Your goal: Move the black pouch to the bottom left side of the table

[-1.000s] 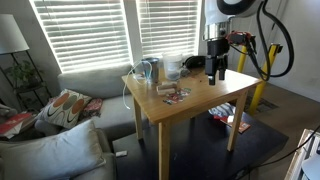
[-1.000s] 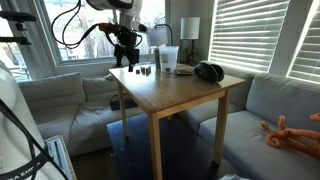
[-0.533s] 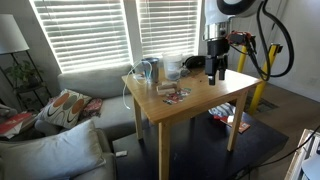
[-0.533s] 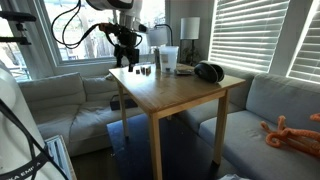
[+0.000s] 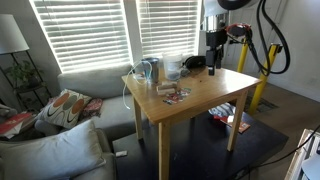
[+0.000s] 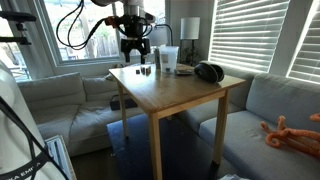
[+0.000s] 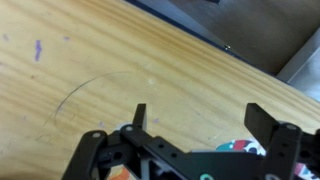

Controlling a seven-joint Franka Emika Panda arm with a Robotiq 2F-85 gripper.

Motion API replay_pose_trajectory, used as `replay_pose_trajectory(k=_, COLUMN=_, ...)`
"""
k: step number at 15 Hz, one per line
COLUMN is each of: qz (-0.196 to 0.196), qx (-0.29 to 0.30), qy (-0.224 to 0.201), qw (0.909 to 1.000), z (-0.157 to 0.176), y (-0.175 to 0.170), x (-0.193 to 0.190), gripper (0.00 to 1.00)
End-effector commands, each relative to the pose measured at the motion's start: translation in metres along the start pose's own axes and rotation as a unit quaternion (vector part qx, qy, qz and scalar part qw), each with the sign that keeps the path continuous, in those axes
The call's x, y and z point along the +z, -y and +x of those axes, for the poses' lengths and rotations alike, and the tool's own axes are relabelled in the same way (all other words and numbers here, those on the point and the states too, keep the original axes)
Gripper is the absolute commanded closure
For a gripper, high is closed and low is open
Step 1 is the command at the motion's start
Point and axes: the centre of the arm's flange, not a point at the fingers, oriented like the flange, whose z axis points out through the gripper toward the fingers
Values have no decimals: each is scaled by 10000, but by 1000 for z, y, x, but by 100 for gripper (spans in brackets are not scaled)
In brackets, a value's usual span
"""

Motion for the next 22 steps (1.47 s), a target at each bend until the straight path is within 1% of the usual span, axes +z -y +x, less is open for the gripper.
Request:
replay_pose_trajectory(k=1, qz=-471, qx=-836, qy=-335, qw=9948, z=31, y=-29, x=-54, gripper=0)
replay_pose_trajectory(k=3, qz=-802, qx=-1320, qy=-376, qw=9873, z=42, y=-52, x=-83, gripper=0)
replay_pose_trajectory(k=5, qz=-1025, qx=-1820, qy=-372, qw=9772, z=47, y=-81, x=-102, gripper=0)
replay_pose_trajectory(k=7, qz=-1214, qx=-2339, qy=-459, qw=9635, z=54, y=-109, x=-112, gripper=0)
replay_pose_trajectory(k=8, qz=-1287, qx=-2577, qy=-599, qw=9558, z=58, y=-118, x=-115, gripper=0)
replay_pose_trajectory(k=9, qz=-1120, qx=-2149, qy=-533, qw=9687, z=39, y=-99, x=-104, gripper=0)
replay_pose_trajectory(k=10, qz=-1169, qx=-2307, qy=-578, qw=9643, z=43, y=-108, x=-107, gripper=0)
replay_pose_trajectory(k=11, qz=-1188, qx=-2389, qy=-590, qw=9619, z=46, y=-114, x=-108, gripper=0)
replay_pose_trajectory(k=16, qz=-1194, qx=-2474, qy=-573, qw=9598, z=51, y=-113, x=-106, gripper=0)
replay_pose_trajectory(k=17, qz=-1282, qx=-2490, qy=-550, qw=9584, z=57, y=-112, x=-107, gripper=0)
replay_pose_trajectory(k=18, qz=-1314, qx=-2469, qy=-615, qw=9581, z=69, y=-113, x=-107, gripper=0)
replay_pose_trajectory(k=20, qz=-1268, qx=-2702, qy=-792, qw=9511, z=100, y=-114, x=-107, gripper=0)
replay_pose_trajectory(k=21, qz=-1205, qx=-2750, qy=-839, qw=9502, z=117, y=-115, x=-105, gripper=0)
replay_pose_trajectory(k=22, qz=-1225, qx=-2837, qy=-927, qw=9465, z=131, y=-116, x=-103, gripper=0)
